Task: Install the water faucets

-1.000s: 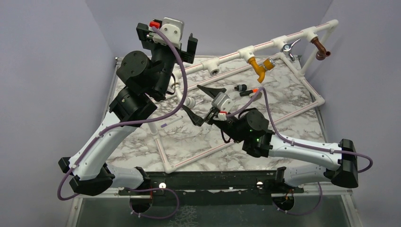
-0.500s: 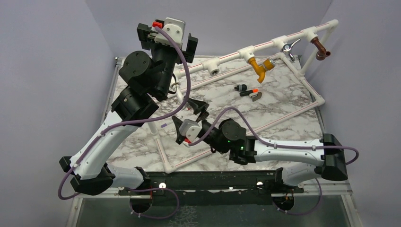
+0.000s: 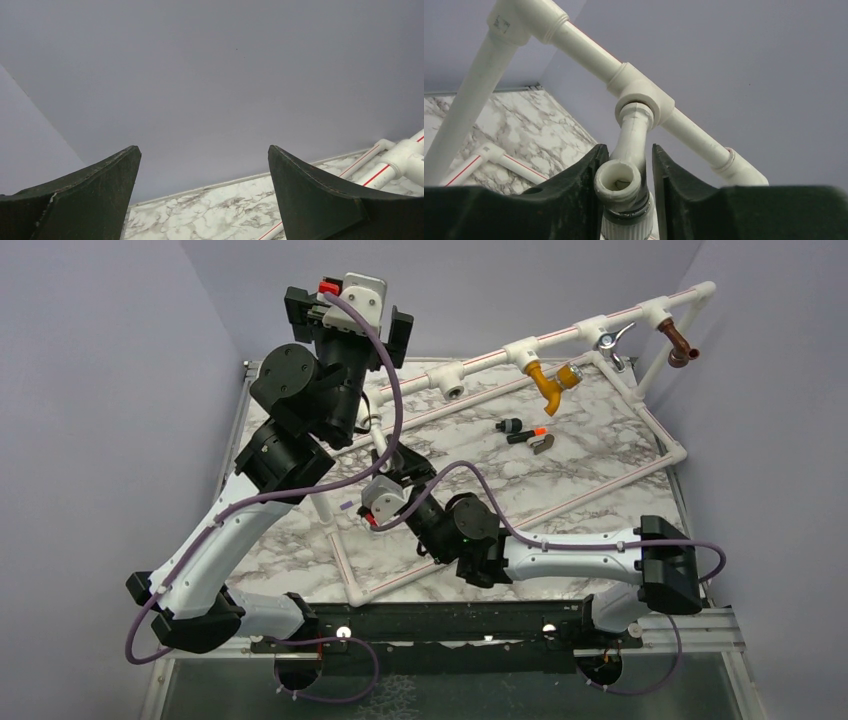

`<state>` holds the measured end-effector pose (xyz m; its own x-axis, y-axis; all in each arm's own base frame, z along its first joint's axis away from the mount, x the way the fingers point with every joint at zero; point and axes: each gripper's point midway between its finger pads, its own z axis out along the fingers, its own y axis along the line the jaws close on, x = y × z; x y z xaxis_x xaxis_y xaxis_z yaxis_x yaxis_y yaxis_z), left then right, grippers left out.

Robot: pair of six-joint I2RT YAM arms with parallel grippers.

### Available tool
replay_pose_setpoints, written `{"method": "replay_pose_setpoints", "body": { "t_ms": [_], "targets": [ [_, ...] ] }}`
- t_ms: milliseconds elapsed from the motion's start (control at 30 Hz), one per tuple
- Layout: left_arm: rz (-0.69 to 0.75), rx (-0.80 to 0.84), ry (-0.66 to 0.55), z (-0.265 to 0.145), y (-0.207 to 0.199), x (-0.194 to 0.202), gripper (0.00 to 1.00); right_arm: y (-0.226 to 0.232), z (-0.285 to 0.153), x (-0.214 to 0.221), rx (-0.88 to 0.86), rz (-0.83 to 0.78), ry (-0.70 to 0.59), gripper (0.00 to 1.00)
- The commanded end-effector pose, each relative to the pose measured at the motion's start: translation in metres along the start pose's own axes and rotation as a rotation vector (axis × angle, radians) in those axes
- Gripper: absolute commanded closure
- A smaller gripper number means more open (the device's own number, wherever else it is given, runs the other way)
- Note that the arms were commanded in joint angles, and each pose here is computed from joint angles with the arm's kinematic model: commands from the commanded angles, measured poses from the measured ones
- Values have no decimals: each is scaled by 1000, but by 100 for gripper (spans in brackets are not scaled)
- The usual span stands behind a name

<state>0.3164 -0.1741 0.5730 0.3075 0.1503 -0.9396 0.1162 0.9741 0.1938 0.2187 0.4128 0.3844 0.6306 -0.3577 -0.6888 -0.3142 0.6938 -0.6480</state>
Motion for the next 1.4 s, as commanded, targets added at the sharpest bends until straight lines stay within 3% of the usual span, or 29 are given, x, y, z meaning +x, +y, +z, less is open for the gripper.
{"method": "replay_pose_setpoints", "body": {
  "t_ms": [0, 133, 200, 600, 1367],
  "targets": [
    [3, -45, 10, 7, 8, 7, 1, -22, 4, -8, 117, 63, 9, 66],
    [7, -63, 21, 14, 15, 14, 1, -22, 4, -8, 124, 115, 12, 93],
    [7, -73, 27, 17, 18, 18, 1, -22, 4, -8, 129, 136, 13, 100],
    [5, -96, 35, 21, 26, 22, 1, -30, -1, -2, 273, 609, -2, 100],
    [-3, -103, 13, 11, 38, 9, 1, -25, -17, -1, 445, 1983, -174, 99]
  ]
}}
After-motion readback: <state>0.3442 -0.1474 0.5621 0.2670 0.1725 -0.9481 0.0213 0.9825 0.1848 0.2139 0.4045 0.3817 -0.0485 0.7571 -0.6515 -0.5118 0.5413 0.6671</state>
